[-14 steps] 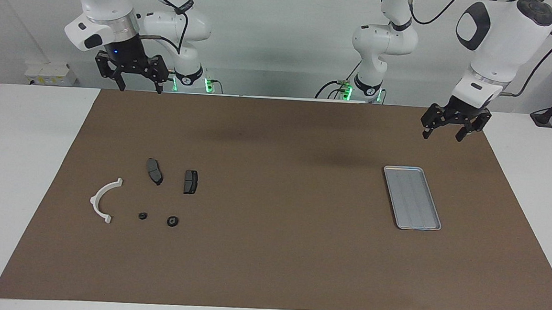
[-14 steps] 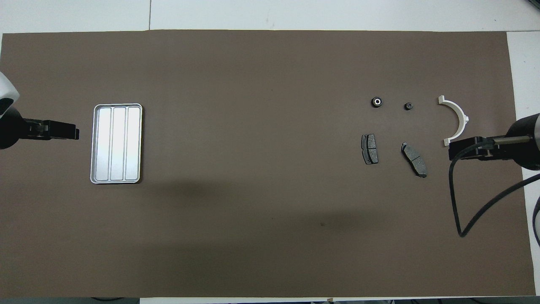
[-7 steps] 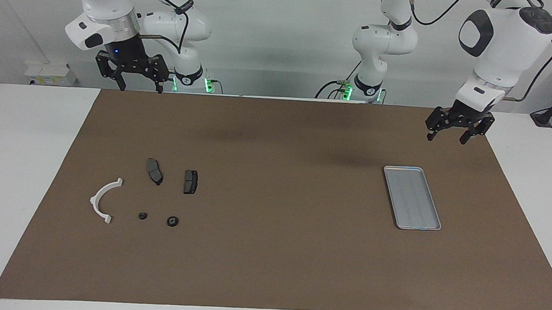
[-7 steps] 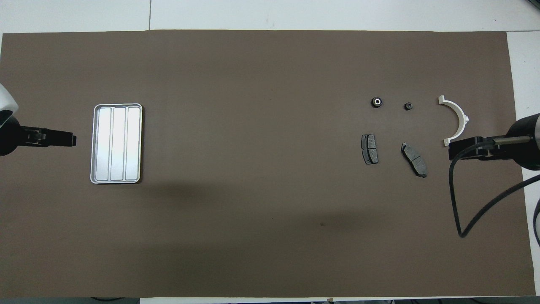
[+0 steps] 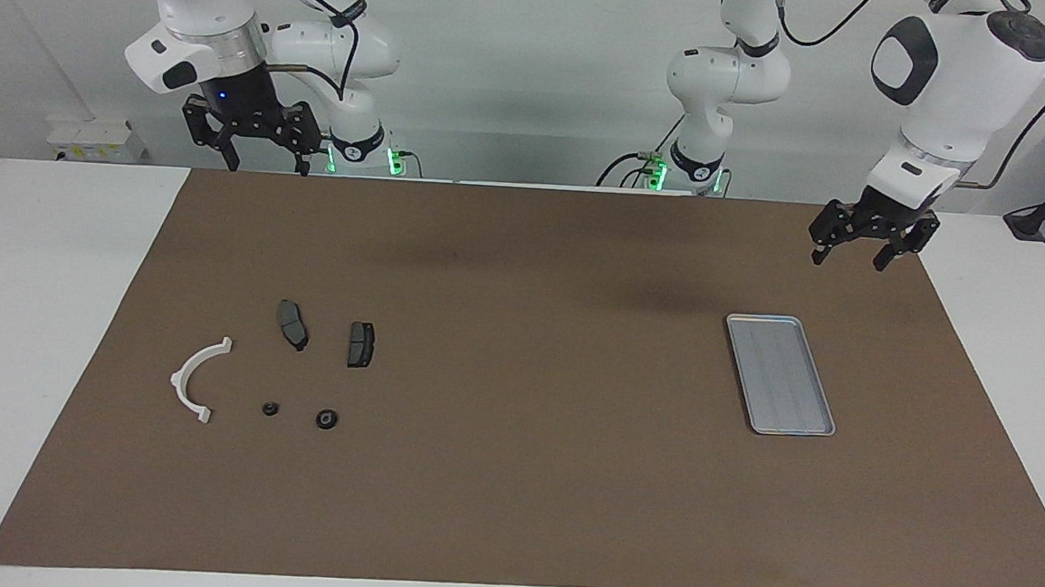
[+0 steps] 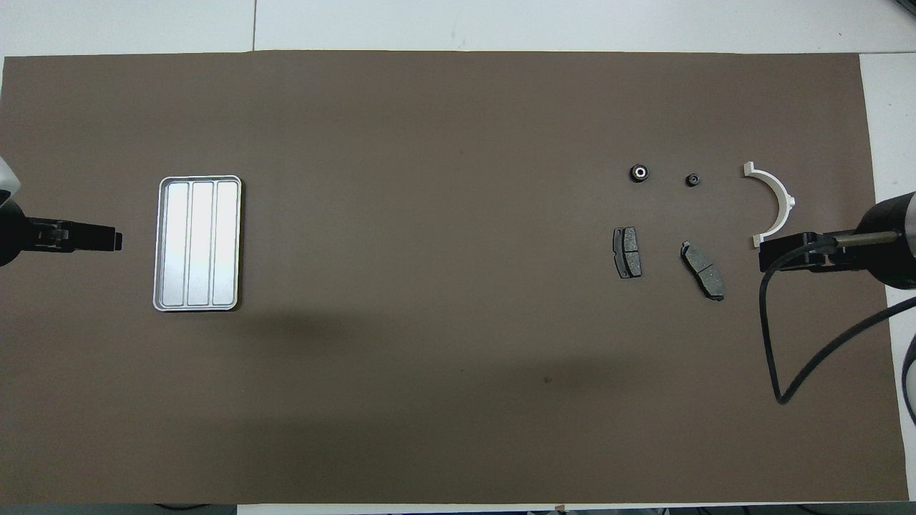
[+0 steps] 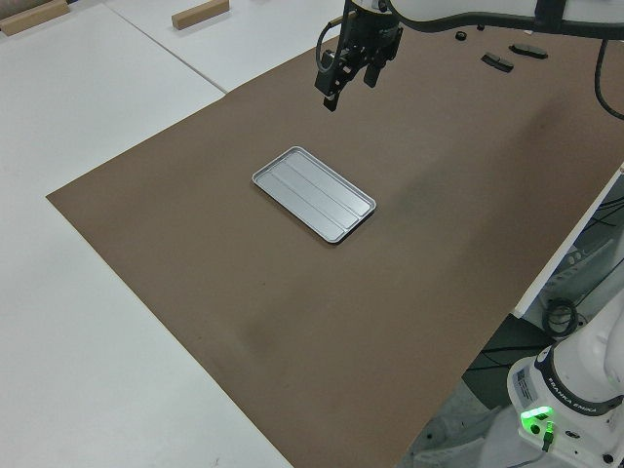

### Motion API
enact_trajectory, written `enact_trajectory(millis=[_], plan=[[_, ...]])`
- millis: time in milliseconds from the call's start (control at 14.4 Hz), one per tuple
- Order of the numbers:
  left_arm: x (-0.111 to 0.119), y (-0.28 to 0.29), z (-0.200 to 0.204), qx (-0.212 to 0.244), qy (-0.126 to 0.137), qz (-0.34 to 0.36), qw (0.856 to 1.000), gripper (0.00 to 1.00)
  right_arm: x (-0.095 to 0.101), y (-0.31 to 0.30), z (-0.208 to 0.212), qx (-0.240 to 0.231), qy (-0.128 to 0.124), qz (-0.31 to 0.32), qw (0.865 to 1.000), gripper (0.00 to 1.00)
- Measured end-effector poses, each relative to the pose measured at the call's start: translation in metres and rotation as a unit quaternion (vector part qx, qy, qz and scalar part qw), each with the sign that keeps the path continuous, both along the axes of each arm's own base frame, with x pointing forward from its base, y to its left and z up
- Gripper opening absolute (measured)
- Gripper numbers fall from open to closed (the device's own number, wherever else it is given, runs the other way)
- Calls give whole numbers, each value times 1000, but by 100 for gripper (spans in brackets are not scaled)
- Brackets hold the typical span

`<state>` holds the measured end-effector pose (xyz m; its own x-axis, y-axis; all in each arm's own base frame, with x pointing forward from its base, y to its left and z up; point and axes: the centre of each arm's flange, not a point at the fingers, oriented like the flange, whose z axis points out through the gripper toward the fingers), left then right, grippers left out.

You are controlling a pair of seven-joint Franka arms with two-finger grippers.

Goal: Pick bearing gear from pile to tray

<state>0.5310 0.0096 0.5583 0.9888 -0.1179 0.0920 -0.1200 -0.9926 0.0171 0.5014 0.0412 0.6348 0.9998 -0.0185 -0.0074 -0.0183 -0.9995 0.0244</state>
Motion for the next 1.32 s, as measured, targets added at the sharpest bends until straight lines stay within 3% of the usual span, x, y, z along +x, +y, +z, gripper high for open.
enact_trajectory(millis=[347,625,834,1181,1320], plan=[[0,-11,-1,1,1,-8,1000,100,0,3,0,0,-1,10,1000,100],[0,-16,-1,1,1,-11,1000,100,10,8,-21,1,-14,15,1000,100],[0,-16,-1,1,1,-11,1000,100,32,11,-61,1,-11,17,1000,100],[0,-16,-1,1,1,-11,1000,100,81,19,-161,1,8,-6,1000,100],[0,-17,0,1,1,-11,1000,100,98,26,-199,1,3,-16,1000,100]])
